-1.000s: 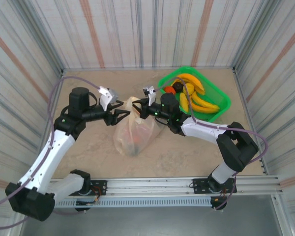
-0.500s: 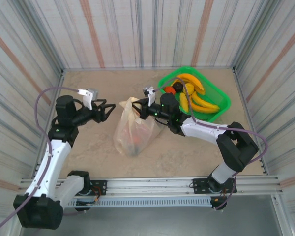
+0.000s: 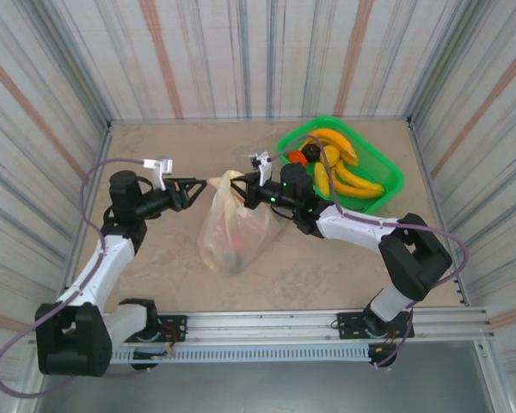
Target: Place the fake fruits into the plastic bag and tie a complex knot
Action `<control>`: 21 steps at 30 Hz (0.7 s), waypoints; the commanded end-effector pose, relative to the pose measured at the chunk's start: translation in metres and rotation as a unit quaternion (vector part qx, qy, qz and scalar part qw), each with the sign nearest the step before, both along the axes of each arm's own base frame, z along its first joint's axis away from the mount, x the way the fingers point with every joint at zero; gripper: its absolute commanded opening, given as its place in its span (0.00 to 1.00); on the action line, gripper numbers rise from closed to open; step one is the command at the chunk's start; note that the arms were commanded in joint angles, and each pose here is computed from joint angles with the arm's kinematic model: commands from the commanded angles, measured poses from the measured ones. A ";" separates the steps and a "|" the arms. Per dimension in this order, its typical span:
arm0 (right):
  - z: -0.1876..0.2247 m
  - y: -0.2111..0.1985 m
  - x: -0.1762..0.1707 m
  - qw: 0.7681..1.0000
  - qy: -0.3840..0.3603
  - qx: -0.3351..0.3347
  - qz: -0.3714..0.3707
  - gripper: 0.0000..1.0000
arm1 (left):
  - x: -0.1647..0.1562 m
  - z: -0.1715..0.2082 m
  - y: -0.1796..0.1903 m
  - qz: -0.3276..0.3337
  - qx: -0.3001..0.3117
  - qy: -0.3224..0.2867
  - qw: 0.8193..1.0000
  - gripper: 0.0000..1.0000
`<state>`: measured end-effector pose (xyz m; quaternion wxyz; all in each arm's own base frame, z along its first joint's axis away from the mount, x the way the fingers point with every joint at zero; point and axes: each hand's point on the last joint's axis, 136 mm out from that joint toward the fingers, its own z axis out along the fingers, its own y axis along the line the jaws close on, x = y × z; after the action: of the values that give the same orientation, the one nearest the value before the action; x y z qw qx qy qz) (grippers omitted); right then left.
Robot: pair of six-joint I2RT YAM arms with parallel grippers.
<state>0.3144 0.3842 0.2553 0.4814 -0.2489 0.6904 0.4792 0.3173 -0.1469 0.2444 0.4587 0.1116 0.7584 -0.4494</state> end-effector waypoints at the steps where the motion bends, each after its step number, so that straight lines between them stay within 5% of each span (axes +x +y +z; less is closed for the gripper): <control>1: 0.005 0.004 -0.006 1.000 -0.015 -0.001 0.015 0.00 | 0.000 0.004 -0.009 -0.030 -0.029 -0.001 0.999 0.61; 14: 0.004 0.003 -0.006 1.000 -0.014 -0.001 0.014 0.00 | -0.005 0.000 -0.038 -0.082 -0.033 -0.007 0.996 0.59; 21: 0.003 0.004 -0.007 1.000 -0.011 0.000 0.016 0.00 | -0.005 -0.002 -0.051 -0.103 -0.027 -0.004 0.994 0.49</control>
<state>0.3138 0.3844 0.2545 0.4794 -0.2500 0.6911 0.4796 0.3113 -0.1935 0.2281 0.4011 0.1532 0.7445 -0.5112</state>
